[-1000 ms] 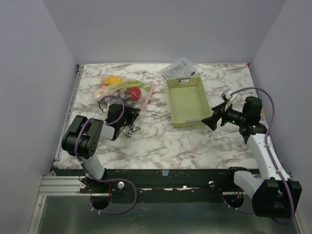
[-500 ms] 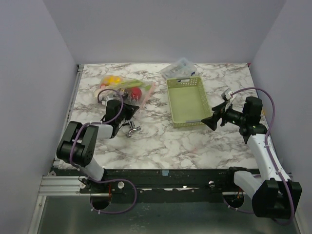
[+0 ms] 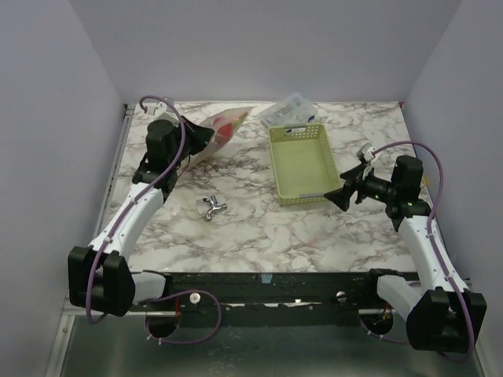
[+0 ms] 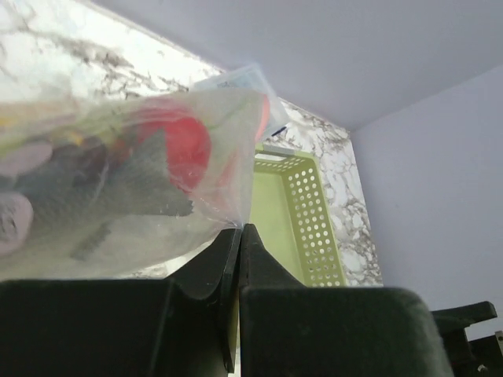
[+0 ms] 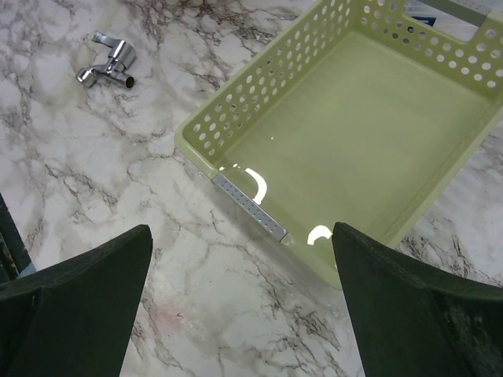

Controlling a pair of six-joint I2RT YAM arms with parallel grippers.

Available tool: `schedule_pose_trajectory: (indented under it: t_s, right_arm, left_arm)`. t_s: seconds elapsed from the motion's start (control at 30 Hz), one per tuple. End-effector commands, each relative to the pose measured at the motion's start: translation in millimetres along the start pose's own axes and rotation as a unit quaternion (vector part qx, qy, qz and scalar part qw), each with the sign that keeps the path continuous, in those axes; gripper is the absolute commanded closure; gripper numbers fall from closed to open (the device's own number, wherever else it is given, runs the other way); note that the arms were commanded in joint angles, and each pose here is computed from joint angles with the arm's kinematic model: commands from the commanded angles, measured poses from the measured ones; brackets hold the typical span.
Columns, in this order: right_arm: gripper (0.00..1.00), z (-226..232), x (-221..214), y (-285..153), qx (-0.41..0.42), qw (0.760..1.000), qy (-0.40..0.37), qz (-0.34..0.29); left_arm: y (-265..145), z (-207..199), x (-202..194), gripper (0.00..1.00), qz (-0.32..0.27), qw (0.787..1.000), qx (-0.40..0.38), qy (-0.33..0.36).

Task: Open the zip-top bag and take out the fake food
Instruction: Pick up the zipper food storage bag at the center of the board, then adjust the zipper food storage bag at the center of the board.

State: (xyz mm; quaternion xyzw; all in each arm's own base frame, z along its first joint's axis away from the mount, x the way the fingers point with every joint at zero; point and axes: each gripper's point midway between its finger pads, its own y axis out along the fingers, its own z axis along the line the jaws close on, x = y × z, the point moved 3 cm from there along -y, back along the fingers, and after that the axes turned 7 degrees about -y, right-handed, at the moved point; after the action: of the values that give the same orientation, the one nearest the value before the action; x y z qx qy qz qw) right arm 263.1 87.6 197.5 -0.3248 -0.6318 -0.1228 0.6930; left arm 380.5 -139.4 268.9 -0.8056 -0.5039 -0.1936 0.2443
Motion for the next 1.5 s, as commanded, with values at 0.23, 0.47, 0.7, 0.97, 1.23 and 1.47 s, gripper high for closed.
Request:
schedule_pose_trajectory:
  t_s: [0.23, 0.47, 0.7, 0.97, 1.23, 1.47]
  right_arm:
    - [0.0, 44, -1, -5, 0.142, 0.988, -0.048, -0.039]
    - [0.0, 63, 11, -12, 0.222, 0.966, -0.107, -0.077]
    - [0.0, 63, 69, -17, 0.26, 0.94, -0.202, -0.089]
    - [0.0, 68, 146, 28, 0.285, 0.912, -0.285, -0.079]
    - [0.0, 105, 208, 61, 0.338, 0.881, -0.31, -0.118]
    - [0.09, 131, 201, 84, 0.358, 0.871, -0.321, -0.099]
  left_arm:
    - [-76, -59, 32, 1.0, -0.025, 0.996, -0.041, 0.079]
    - [-126, -92, 26, 1.0, -0.007, 0.993, -0.102, 0.066]
    - [-165, -109, 1, 1.0, 0.045, 0.986, -0.157, 0.02]
    - [-202, -127, -22, 1.0, 0.097, 0.971, -0.193, -0.099]
    - [-217, -135, -41, 1.0, 0.164, 0.948, -0.207, -0.179]
    - [-218, -142, -58, 1.0, 0.208, 0.935, -0.213, -0.195]
